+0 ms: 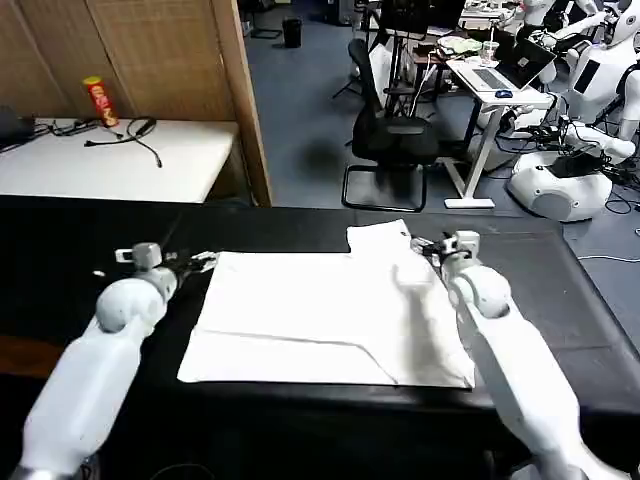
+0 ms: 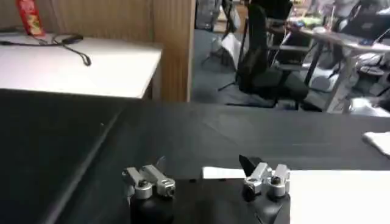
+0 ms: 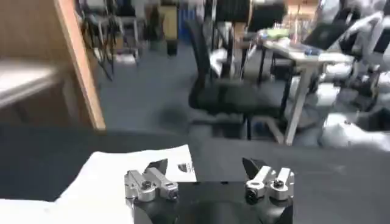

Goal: Fold and organize the clothes.

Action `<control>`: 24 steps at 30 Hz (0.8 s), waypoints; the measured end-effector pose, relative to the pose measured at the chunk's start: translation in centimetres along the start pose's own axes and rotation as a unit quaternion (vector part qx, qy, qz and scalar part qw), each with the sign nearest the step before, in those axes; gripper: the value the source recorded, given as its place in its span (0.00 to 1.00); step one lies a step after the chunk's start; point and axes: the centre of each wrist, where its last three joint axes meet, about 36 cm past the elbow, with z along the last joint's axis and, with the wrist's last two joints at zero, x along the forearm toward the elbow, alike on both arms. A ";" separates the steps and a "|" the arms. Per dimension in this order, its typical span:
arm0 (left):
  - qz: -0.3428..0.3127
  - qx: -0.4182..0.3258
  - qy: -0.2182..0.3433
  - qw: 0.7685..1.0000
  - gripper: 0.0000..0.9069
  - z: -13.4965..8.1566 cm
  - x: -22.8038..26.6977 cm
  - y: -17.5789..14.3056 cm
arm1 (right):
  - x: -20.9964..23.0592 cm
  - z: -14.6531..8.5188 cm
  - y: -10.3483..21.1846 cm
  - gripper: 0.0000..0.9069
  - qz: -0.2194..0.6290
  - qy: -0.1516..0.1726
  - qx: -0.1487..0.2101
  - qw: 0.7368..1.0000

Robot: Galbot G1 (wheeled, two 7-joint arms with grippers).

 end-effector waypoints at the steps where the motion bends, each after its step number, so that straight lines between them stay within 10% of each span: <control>1: -0.001 0.001 0.005 1.000 0.97 0.0 -0.4 0.0 | -0.5 0.1 0.1 0.97 0.000 0.005 -0.001 1.000; 19: 0.013 -0.003 0.024 1.000 0.96 0.9 -2.5 -0.8 | -2.3 2.0 1.0 0.97 -0.003 0.046 -0.007 0.999; 23: 0.010 -0.009 0.025 1.000 0.71 1.0 -3.2 -1.1 | -2.4 2.2 0.8 0.83 -0.005 0.048 -0.010 0.999; 24: 0.009 -0.010 0.027 1.000 0.52 1.1 -3.3 -1.2 | -2.4 2.3 0.8 0.73 -0.006 0.049 -0.011 0.999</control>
